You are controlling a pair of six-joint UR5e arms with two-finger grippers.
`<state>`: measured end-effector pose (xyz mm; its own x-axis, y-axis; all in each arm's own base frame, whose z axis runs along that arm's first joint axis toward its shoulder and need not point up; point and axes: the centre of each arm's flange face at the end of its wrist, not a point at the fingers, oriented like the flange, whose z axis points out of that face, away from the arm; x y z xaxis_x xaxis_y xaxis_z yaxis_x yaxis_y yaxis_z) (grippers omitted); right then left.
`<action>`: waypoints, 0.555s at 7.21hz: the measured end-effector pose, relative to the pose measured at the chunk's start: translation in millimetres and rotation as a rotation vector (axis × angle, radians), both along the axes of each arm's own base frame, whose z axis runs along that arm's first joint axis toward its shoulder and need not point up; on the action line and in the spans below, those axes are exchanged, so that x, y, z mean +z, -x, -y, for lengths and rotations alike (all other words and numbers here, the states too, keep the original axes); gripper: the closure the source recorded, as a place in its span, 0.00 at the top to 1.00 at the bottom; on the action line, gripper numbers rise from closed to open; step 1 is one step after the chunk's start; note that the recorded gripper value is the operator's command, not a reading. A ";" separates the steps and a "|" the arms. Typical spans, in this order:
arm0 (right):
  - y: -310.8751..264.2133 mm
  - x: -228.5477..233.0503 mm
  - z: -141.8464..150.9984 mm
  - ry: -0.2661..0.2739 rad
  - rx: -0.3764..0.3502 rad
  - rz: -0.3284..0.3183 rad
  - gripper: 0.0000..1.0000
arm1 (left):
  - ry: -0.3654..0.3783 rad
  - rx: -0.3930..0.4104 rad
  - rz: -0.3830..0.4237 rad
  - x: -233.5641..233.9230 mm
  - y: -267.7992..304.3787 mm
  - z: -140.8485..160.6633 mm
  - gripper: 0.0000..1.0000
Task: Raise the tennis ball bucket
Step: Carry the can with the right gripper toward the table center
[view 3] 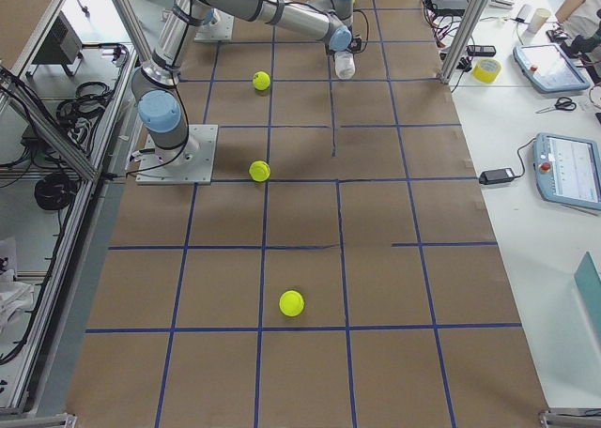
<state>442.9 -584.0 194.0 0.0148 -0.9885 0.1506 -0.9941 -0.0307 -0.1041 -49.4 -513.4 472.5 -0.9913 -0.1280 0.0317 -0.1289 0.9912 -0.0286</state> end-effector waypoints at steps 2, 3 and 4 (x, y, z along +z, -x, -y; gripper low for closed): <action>-3.5 -6.6 -0.6 -0.004 0.001 0.013 0.97 | -0.006 0.000 -0.001 -5.9 -0.1 0.8 1.00; -4.8 -9.8 -0.6 -0.009 0.000 0.025 1.00 | -0.005 0.000 0.000 -8.3 -0.2 1.3 1.00; -6.4 -11.9 -1.5 -0.020 0.001 0.039 1.00 | -0.005 0.001 0.002 -10.0 -0.4 1.3 1.00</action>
